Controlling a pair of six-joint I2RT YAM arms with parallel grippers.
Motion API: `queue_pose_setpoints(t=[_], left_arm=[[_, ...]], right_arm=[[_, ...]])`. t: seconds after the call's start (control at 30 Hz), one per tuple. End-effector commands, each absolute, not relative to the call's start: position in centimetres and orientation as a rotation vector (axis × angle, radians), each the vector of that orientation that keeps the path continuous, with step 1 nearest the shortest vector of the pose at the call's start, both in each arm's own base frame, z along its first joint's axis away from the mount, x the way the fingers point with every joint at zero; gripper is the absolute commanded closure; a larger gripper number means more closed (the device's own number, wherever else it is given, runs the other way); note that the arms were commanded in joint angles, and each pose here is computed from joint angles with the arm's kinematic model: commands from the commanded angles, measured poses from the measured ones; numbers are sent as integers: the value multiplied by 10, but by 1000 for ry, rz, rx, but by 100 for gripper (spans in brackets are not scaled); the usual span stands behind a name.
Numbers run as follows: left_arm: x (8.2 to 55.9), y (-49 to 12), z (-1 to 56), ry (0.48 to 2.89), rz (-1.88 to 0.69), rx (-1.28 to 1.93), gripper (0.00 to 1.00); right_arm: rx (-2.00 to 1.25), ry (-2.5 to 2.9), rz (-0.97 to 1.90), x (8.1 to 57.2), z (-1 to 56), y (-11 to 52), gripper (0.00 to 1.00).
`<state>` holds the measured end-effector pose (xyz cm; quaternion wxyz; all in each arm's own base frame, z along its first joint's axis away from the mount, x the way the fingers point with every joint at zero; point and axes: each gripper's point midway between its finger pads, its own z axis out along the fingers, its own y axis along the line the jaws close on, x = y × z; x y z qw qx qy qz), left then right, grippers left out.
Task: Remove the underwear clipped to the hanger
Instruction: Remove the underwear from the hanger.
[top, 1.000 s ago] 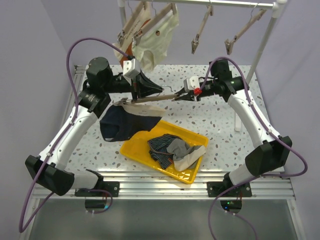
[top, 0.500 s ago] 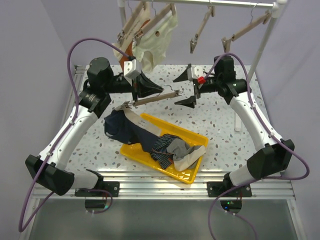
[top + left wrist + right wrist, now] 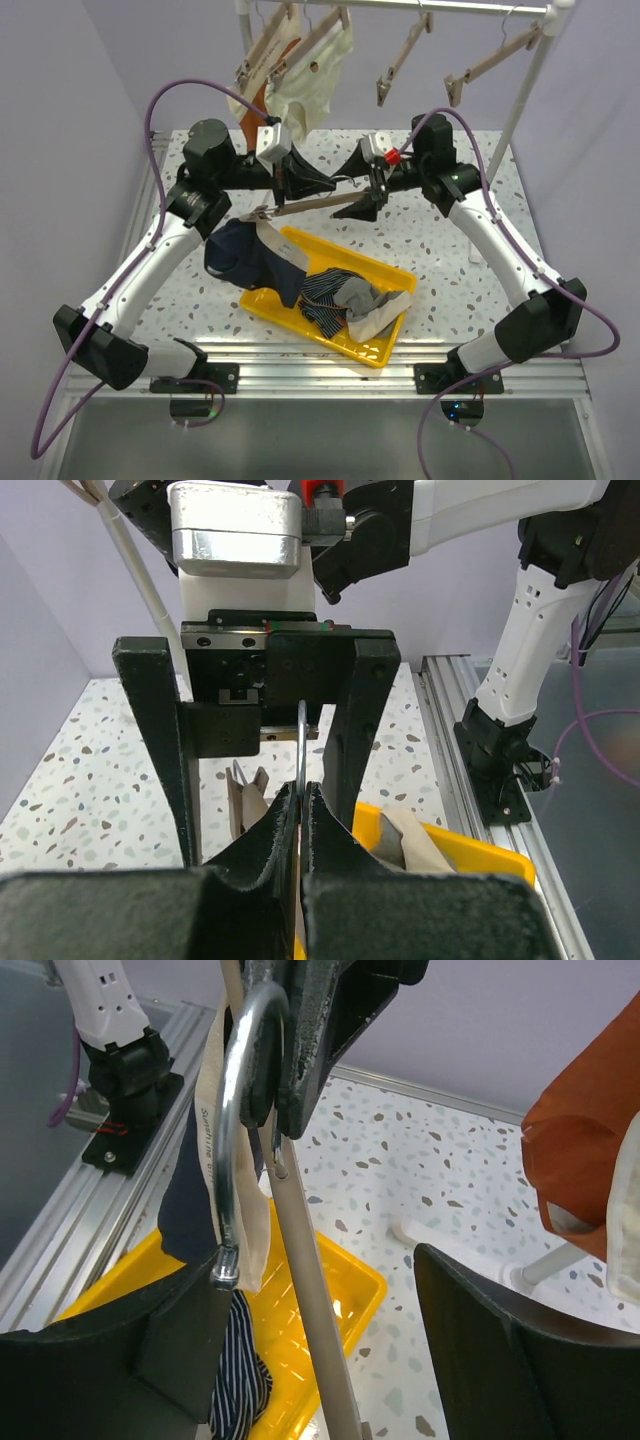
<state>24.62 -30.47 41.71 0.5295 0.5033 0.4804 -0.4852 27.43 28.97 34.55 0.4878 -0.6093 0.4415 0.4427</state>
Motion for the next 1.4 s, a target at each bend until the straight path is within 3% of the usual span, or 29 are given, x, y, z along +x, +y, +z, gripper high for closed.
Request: queue_pose_setpoints(t=[0.0, 0.2, 0.23, 0.7, 0.77, 0.8, 0.87, 0.9, 1.0, 1.17, 1.37], left_arm=[[246, -306, 434, 1079, -1138, 1189, 100], [249, -306, 435, 1084, -1117, 1172, 100], [250, -306, 435, 1086, -1108, 1167, 100], [260, -310, 432, 1125, -812, 1144, 100], [261, -308, 438, 1114, -802, 1135, 89], [261, -308, 442, 1102, -798, 1131, 69], [261, -307, 450, 1092, -799, 1112, 47], [260, -306, 458, 1077, -794, 1104, 29], [258, -301, 480, 1051, -771, 1073, 11], [255, -280, 497, 1058, -704, 1088, 8], [252, -253, 457, 1162, -625, 1159, 7]], right_arm=[[-1479, 1057, 1116, 274, 347, 293, 26], [-1475, 1058, 1093, 276, 347, 292, 65], [-1471, 1066, 1077, 278, 347, 292, 98], [-1422, 1128, 986, 286, 354, 285, 100], [-1449, 1112, 978, 283, 351, 284, 100], [-1457, 1126, 982, 281, 347, 282, 100], [-1482, 1108, 951, 281, 345, 280, 100], [-1489, 1109, 941, 281, 343, 279, 100], [-1489, 1135, 901, 286, 338, 270, 100], [-1468, 1169, 791, 307, 337, 244, 100], [-1552, 1150, 567, 323, 342, 211, 100]])
